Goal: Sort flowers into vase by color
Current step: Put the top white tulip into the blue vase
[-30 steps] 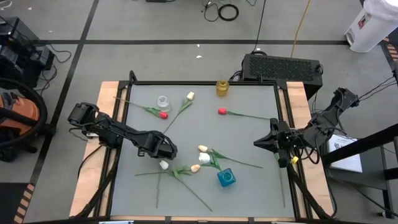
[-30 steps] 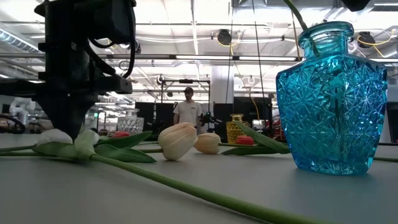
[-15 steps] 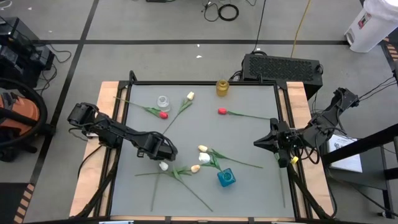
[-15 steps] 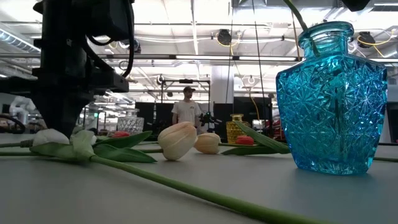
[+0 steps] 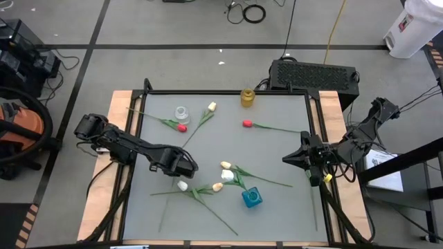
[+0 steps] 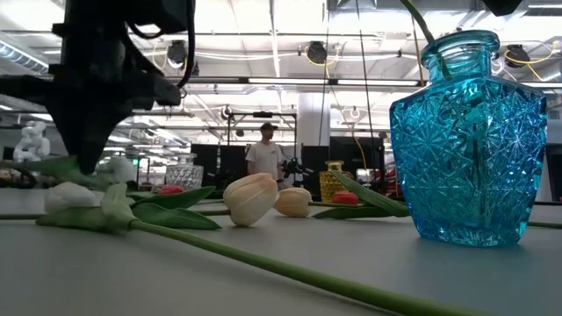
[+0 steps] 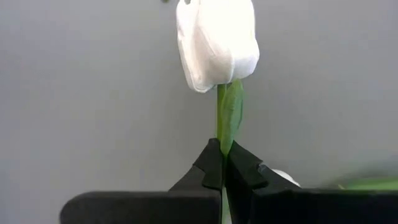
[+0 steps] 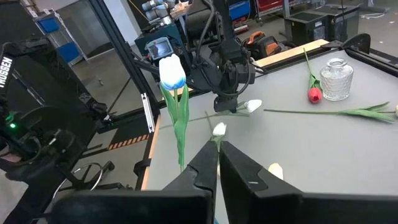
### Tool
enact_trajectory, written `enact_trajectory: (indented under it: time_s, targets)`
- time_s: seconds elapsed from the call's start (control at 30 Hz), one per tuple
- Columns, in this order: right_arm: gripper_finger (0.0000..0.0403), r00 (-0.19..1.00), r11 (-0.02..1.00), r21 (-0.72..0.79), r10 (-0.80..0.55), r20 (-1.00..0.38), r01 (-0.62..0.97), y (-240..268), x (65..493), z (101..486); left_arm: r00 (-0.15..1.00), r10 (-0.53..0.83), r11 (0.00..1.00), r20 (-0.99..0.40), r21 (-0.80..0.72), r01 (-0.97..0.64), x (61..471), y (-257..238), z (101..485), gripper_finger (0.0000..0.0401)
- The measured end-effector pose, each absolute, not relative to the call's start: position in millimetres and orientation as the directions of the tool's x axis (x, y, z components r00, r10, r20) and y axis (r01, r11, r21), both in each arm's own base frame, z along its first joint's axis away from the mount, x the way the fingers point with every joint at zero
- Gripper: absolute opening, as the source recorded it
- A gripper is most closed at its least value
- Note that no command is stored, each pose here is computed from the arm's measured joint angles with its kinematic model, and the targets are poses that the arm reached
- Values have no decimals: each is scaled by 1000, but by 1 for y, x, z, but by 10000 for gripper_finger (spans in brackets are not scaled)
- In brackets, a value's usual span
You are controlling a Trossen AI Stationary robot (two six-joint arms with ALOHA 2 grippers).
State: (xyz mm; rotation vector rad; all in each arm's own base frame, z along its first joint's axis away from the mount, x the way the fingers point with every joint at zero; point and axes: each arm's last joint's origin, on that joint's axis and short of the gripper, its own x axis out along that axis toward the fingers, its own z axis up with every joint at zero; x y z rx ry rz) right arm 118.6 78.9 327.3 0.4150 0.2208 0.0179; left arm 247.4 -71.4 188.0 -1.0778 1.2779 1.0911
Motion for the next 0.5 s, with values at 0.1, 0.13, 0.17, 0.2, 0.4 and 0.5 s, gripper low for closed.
enact_trajectory:
  time_s: [0.1, 0.13, 0.17, 0.2, 0.4, 0.5]
  targets:
    - [11, 976, 915, 402, 62, -209, 28, 79, 119, 327, -1, 24, 167, -1000, 5, -986, 247, -71, 198, 2]
    - [11, 976, 915, 402, 62, -209, 28, 79, 119, 327, 2, 32, 169, -999, 3, -986, 247, -71, 202, 2]
    - [11, 976, 915, 402, 62, -209, 28, 79, 119, 327, 9, 42, 177, -999, -1, -984, 247, -70, 206, 2]
    - [11, 976, 915, 402, 62, -209, 28, 79, 119, 327, 16, 52, 187, -999, -6, -982, 247, -70, 211, 2]
    - [11, 977, 915, 402, 57, -207, 32, 79, 119, 327, 88, 133, 218, -987, -57, -974, 245, -66, 244, 2]
    - [11, 977, 915, 402, 57, -207, 32, 79, 119, 327, 142, 177, 224, -974, -101, -969, 243, -64, 260, 2]
